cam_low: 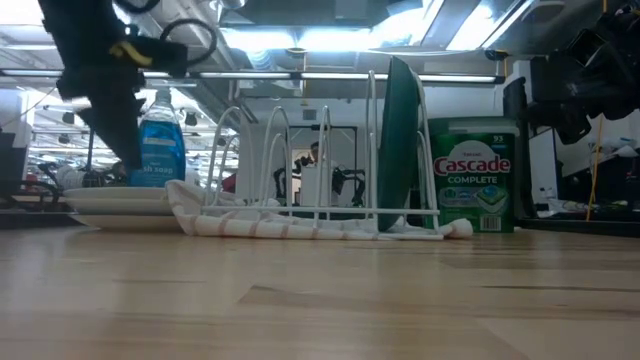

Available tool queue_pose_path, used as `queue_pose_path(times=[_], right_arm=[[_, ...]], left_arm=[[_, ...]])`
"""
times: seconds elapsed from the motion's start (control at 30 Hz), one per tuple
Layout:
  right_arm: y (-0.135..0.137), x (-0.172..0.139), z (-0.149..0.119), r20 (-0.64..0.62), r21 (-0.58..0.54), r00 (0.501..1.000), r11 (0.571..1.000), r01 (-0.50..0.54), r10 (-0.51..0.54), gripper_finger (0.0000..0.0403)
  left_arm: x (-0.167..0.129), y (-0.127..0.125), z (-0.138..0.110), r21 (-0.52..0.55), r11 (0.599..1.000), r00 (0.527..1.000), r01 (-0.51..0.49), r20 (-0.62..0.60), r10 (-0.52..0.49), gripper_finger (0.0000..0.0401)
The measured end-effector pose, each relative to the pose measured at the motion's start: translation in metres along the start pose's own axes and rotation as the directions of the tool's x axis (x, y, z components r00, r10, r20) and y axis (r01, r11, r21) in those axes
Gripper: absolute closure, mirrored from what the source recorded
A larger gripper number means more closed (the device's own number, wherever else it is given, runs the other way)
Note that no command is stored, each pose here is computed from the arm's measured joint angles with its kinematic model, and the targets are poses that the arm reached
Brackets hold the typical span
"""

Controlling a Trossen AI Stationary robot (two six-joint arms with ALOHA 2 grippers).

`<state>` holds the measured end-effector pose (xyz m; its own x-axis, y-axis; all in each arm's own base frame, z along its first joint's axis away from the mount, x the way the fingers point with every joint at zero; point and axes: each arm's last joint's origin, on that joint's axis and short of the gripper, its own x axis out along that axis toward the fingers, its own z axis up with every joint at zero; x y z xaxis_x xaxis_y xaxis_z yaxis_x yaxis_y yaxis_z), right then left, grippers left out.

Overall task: Sort dishes
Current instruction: Put the white plate into the dish rack

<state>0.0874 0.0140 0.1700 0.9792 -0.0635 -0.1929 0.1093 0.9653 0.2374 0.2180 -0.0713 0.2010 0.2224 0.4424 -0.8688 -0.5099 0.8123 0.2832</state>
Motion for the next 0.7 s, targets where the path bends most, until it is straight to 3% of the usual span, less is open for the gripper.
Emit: queue_pose_path(times=[0.5, 0.7], right_arm=[[0.000, 0.000, 0.000, -0.001, 0.000, 1.000, 1.000, 0.000, 0.000, 0.0217], [0.000, 0.000, 0.000, -0.001, 0.000, 1.000, 1.000, 0.000, 0.000, 0.0217]], left_arm=[[0.026, 0.011, -0.026, -0.123, 0.982, 0.990, -0.141, -0.026, 0.139, 0.0260], [0.031, 0.013, -0.030, -0.122, 0.977, 0.985, -0.174, -0.007, 0.174, 0.0260]])
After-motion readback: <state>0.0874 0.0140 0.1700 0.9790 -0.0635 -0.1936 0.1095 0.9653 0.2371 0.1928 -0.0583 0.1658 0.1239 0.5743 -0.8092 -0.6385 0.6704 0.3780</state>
